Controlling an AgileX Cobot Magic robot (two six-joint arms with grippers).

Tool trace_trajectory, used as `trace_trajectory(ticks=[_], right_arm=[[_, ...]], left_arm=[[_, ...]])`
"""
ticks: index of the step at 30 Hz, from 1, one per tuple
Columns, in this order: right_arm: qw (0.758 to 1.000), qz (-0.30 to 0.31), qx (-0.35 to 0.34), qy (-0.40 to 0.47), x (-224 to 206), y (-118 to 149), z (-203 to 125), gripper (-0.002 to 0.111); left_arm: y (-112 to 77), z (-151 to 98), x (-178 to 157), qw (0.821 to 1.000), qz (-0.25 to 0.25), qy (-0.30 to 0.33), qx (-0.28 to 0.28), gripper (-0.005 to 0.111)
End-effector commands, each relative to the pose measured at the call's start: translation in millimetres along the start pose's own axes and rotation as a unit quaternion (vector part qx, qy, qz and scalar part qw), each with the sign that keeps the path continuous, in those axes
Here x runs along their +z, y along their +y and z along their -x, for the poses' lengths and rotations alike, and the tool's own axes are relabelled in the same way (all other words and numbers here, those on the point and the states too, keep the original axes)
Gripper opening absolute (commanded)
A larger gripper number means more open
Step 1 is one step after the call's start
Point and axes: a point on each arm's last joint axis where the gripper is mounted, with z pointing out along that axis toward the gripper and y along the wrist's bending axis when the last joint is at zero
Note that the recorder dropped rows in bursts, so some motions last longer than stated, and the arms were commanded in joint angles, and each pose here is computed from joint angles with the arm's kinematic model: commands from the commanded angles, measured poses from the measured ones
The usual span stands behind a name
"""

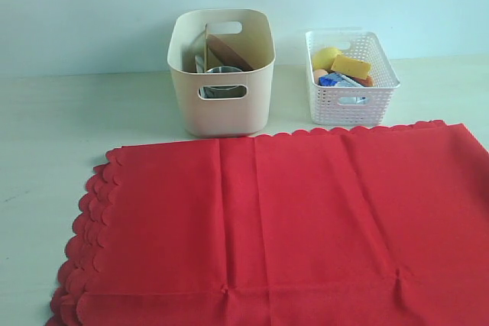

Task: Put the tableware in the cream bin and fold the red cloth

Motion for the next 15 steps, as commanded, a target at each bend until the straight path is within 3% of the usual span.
trace_trajectory(ticks=[1, 15], right_arm=[[1.000, -0.018, -0.005, -0.005, 0.3, -2.1, -0.7, 0.000], [0.999, -0.033, -0.011, 0.007, 0.2, -3.9, -2.9, 0.000]], left_arm=[[-0.6, 2.8, -0.9, 1.000, -0.004, -0.012, -0.002, 0.000], [-0.6, 2.8, -0.9, 1.000, -0.004, -0.012, -0.002, 0.000]])
